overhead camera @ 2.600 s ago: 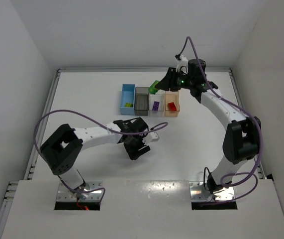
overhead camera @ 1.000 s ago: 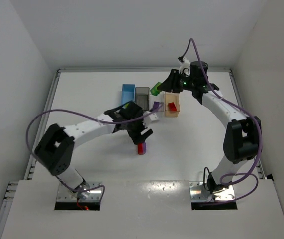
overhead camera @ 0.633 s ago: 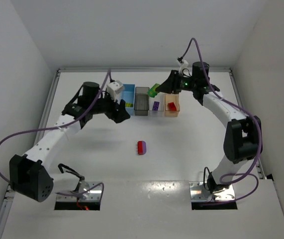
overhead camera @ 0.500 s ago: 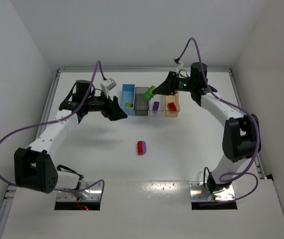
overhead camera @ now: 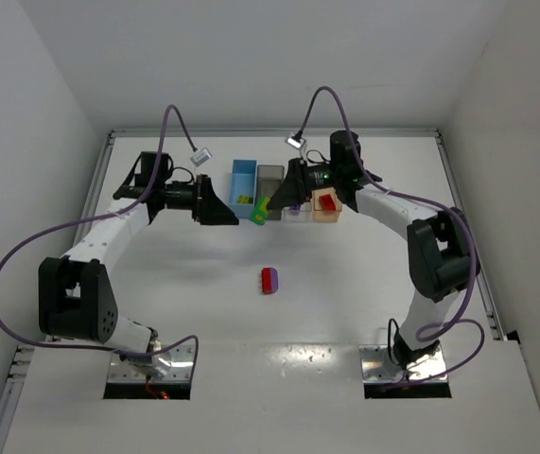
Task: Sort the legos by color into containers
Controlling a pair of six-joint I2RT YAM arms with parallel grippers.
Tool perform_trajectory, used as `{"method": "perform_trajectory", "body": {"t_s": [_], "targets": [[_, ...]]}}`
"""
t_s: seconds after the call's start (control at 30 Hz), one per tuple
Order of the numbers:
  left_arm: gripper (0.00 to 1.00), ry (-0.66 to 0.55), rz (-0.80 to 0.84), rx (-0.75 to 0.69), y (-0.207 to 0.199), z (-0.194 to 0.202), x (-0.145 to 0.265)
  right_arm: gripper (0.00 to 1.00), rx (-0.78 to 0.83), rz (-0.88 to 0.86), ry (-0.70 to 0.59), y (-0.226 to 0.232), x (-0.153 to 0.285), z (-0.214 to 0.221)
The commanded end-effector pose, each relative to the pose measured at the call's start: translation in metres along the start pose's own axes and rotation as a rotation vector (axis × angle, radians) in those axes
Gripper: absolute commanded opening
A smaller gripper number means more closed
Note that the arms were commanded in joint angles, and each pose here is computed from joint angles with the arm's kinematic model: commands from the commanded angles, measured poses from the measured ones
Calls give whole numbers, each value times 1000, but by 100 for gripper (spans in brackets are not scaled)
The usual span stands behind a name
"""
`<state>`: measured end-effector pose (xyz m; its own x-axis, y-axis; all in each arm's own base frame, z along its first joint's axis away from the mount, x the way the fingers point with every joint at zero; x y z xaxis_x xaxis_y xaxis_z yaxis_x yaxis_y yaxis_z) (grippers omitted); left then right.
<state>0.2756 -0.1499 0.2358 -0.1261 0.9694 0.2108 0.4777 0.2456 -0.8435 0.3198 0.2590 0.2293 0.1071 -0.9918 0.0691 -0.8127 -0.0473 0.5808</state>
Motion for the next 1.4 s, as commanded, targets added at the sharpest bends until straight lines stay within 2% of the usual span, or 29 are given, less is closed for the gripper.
{"method": "perform_trajectory", "body": {"t_s": [0.0,0.77,0.93,1.07,1.13,1.27,1.37], "targets": [[79,-1,66,-64,-13,-12,2,0,86,-90,23,10,-10,1],[79,126,230,-39,-19,6,-22,0,107,-203,83,16,-44,-1],[63,128,239,-49,-17,9,-22,0,107,-203,83,16,-44,-1],[58,128,239,-49,-17,9,-22,0,98,-211,89,16,-43,3],[58,131,248,-49,-19,9,-22,0,89,-210,91,15,-43,6],[67,122,242,-48,-17,7,-19,0,89,-210,91,15,-42,8],[68,114,238,-46,-16,6,-17,0,80,-209,94,14,-42,11]]}}
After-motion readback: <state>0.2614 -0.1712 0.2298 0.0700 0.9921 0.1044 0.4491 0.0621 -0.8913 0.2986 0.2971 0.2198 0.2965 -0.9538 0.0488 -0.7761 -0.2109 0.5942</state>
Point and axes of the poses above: each gripper's point midway between its finger pads, its own x axis back along the fingers, its own y axis along the line the jaws close on, z = x × y, the point moved 5 cm from there along x, back along the fingers, and after that the axes turned 14 degrees about x, right-handed, at the moved point
